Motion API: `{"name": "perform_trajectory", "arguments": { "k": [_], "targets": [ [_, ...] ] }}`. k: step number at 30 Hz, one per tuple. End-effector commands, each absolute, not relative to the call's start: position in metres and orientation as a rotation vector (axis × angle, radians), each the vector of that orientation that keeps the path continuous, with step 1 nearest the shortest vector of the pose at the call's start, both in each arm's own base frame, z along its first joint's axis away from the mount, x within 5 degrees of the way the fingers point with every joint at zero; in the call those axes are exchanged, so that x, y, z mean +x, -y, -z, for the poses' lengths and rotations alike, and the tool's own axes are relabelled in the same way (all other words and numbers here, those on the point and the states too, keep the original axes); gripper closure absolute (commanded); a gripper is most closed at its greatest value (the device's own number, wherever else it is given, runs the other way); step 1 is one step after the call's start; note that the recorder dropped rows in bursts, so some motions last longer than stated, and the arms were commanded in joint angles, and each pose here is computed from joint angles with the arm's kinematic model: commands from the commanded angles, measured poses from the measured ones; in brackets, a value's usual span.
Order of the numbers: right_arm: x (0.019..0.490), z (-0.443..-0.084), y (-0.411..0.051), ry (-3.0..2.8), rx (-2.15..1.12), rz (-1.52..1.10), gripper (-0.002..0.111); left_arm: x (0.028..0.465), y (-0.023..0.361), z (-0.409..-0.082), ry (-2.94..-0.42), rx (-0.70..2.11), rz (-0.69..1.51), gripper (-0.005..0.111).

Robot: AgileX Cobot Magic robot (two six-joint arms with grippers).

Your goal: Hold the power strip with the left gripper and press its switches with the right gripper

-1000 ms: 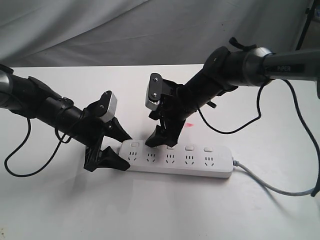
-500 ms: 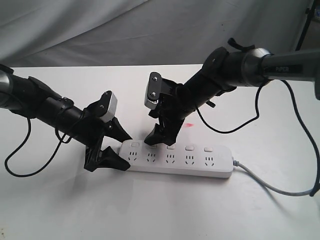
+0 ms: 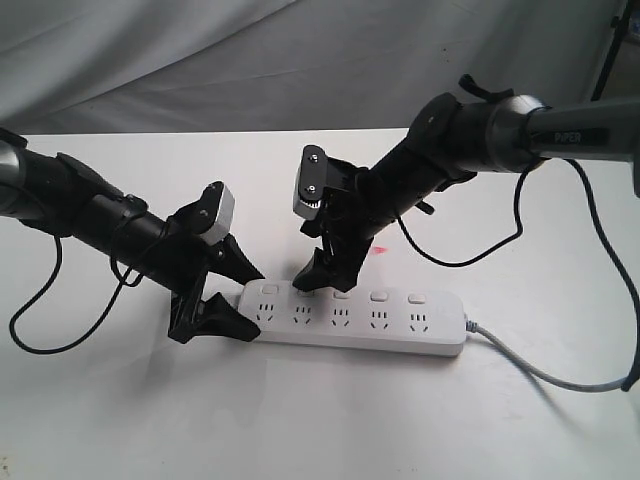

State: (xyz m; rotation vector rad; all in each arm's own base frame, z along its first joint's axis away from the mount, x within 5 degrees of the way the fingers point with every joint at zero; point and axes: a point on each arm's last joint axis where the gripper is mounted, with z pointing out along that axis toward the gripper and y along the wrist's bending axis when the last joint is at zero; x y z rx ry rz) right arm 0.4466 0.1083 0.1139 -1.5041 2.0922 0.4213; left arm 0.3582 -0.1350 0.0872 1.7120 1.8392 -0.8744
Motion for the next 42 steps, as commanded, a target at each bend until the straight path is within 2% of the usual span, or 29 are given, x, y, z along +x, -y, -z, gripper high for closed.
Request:
{"name": "perform_trajectory", "arguments": {
  "k": [1, 10, 17, 29, 36, 42],
  "targets": [
    [0.439, -0.098, -0.106, -2.074, -1.62, -0.413, 0.031, 0.361, 0.136, -0.088, -1.84, 1.712, 0.831, 0.104],
    [0.439, -0.139, -0.109, -2.01, -1.545, -0.411, 0.031, 0.361, 0.136, -0.088, -1.84, 1.712, 0.831, 0.104],
    [0.439, -0.154, -0.107, -1.986, -1.535, -0.383, 0.031, 0.361, 0.136, -0.088, -1.84, 1.712, 0.831, 0.104],
    [0.438, -0.146, -0.06, -2.066, -1.447, -0.434, 0.031, 0.361, 0.136, -0.088, -1.84, 1.712, 0.831, 0.104],
    [0.432, -0.144, -0.059, -2.049, -1.469, -0.499, 0.031, 0.361, 0.136, -0.088, -1.84, 1.712, 0.831, 0.104],
    [0.432, -0.138, -0.058, -2.051, -1.451, -0.447, 0.031, 0.361, 0.136, -0.088, -1.84, 1.712, 0.831, 0.104]
  ]
}}
